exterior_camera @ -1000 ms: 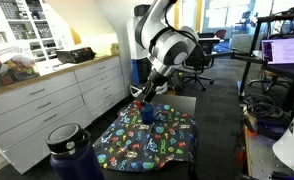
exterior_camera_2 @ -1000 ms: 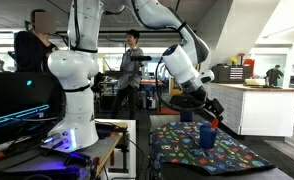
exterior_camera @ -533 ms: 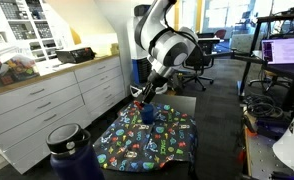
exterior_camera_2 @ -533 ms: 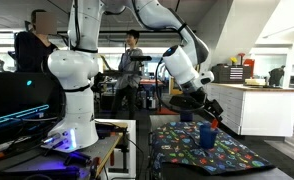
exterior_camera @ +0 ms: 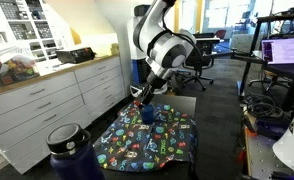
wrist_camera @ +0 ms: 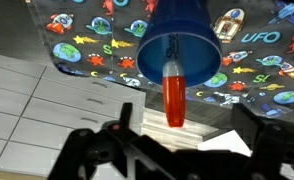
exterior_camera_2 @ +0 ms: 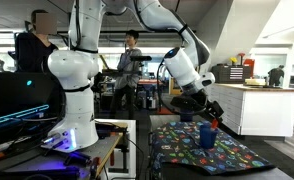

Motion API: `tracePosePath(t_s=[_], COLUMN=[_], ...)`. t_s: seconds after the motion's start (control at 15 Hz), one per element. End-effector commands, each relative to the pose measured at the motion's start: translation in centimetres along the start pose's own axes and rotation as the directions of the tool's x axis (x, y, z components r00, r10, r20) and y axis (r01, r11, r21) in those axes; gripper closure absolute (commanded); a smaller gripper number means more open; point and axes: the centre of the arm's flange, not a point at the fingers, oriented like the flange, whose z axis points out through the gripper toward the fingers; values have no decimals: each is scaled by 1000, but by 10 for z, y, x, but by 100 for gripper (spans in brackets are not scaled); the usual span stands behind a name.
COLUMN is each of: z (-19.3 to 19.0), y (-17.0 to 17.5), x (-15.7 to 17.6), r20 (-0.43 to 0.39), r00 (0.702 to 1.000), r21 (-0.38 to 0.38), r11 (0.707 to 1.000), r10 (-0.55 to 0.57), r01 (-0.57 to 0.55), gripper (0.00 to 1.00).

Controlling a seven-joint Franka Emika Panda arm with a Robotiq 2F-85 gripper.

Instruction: Take the marker out of the cup and put it on the apron

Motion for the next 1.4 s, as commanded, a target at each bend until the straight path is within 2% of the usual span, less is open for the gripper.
tracePosePath(t_s=[0.0,1.0,1.33], z=[4,20,22], y=[6,14,15], x=[8,3,7], r20=[-21,-27,-53], r00=[999,999,997], r21=[15,33,45], r11=[1000,999,998], r10=[25,43,54], r01=[-25,-42,-52], gripper=[0,0,0])
